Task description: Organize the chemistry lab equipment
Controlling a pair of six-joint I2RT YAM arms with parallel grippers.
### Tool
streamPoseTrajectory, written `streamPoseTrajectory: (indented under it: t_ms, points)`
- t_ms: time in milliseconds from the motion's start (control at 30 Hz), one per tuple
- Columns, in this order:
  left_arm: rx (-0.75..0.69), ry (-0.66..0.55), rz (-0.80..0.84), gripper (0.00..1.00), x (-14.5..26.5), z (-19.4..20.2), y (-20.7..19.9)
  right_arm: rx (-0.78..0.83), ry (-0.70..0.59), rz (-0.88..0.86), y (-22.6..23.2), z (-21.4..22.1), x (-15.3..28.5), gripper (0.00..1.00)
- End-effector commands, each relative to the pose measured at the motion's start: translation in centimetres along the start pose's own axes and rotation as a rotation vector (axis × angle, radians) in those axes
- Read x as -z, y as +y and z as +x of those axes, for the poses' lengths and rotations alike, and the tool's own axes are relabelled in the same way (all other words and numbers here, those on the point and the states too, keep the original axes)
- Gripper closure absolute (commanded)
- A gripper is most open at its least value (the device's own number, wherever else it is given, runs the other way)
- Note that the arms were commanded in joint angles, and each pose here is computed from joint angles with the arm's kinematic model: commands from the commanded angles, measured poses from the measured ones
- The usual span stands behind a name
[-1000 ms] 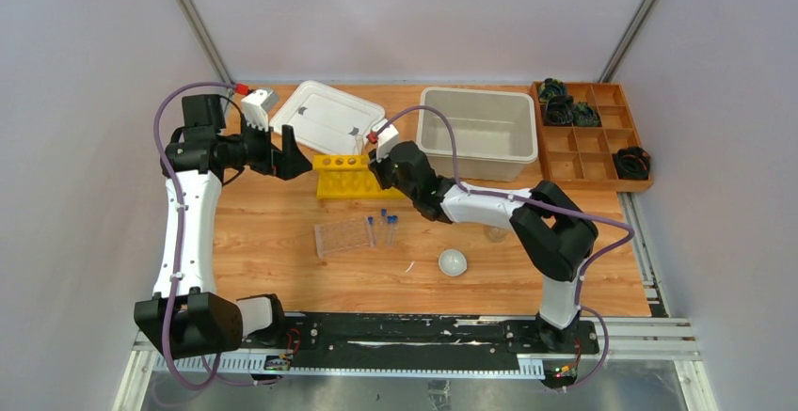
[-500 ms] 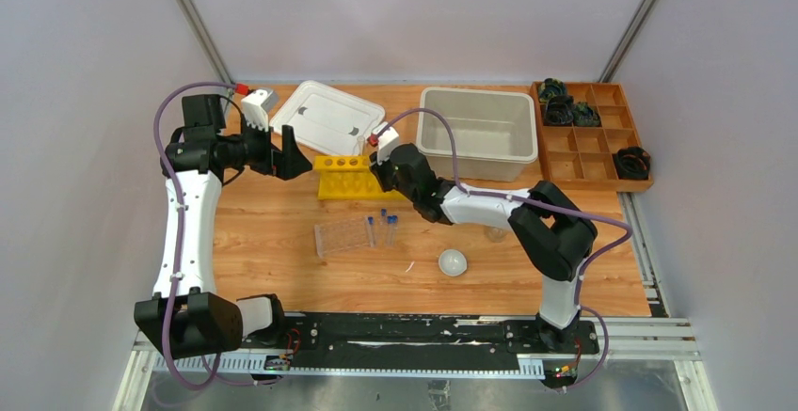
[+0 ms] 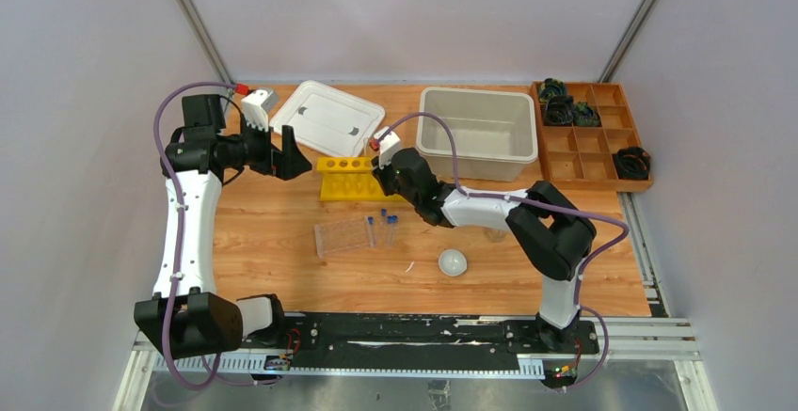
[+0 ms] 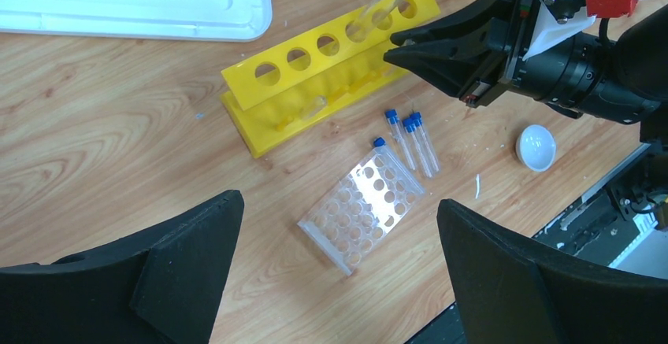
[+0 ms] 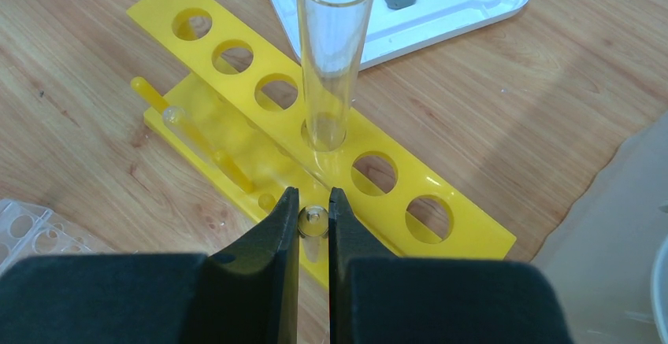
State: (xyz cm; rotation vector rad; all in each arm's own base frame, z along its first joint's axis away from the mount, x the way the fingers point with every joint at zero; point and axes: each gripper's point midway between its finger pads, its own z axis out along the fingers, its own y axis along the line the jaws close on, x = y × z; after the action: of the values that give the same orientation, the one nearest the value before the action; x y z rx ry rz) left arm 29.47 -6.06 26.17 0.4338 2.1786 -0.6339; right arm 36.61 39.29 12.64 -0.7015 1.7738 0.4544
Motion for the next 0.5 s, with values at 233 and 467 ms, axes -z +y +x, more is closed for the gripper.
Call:
streamPoseTrajectory:
  t_ms: [233, 467]
  points:
    - [-0.056, -0.034, -0.03, 0.0, 0.9, -1.0, -0.1, 0.021, -0.007, -0.06, 1.3, -0.7, -1.6, 1.0]
    - [-0.054, -0.034, -0.026, 0.0, 0.9, -1.1, -0.2, 0.026, -0.018, -0.069, 1.8, -1.3, -1.8, 1.0]
